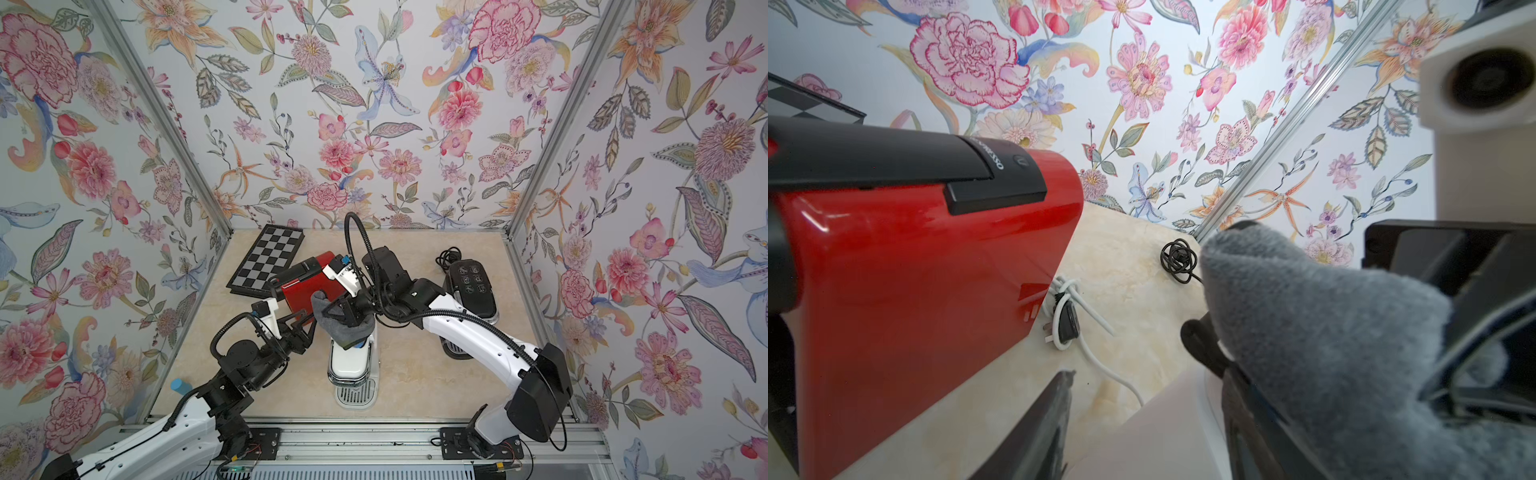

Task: Wipe the surface of a coffee machine
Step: Wipe the dirt from the surface of the coffee machine.

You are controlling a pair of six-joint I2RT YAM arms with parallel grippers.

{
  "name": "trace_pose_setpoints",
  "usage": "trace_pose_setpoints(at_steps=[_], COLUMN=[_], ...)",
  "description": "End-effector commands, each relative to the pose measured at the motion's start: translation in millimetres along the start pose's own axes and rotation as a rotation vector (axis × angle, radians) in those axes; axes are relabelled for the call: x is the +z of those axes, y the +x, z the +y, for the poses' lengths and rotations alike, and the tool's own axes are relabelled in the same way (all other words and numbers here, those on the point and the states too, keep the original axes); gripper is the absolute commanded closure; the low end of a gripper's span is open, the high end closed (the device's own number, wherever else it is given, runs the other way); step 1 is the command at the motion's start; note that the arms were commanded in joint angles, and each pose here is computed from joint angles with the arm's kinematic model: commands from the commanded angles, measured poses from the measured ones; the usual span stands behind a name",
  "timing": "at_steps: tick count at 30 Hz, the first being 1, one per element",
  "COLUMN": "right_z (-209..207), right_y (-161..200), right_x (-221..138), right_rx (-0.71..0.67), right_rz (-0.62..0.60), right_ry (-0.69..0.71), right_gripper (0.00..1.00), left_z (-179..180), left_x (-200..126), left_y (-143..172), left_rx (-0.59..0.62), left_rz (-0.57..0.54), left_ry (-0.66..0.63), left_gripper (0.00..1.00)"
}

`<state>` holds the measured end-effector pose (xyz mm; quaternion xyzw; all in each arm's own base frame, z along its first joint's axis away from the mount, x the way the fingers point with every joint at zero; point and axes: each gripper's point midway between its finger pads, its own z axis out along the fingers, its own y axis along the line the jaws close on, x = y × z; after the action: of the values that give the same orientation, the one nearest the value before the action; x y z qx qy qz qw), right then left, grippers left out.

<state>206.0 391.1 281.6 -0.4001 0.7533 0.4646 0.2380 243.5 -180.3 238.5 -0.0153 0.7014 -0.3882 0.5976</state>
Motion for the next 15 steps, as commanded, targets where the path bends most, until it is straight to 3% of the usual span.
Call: trace_pose_setpoints(at_steps=[1,7,12,15], right_z=[1,-8,-37,-39], right_y=[-6,-31,-47,-56], right_x=[10,11,0,-4], right_rx=[-0.013,0.061,0.101,0.099], right_rz=[0.013,-0.072,-0.152,-0.196], right_ry=[0.007,-0.100,-0.028,-0.029], right_gripper=[0.94,0.94,0.94,0.94], left_z=[-8,-32,-48,-67], left_x=[-6,-19,-22,-21], left_y=[-7,-22,-28,-30], left_rx=[0.023,0.013,0.000,0.001], left_rz=[-0.024,-0.093,-0.102,-0.090], left_ry=[0.054,0.192,0.270,0.359], left_gripper=[0.41,0.34,0.33,0.27])
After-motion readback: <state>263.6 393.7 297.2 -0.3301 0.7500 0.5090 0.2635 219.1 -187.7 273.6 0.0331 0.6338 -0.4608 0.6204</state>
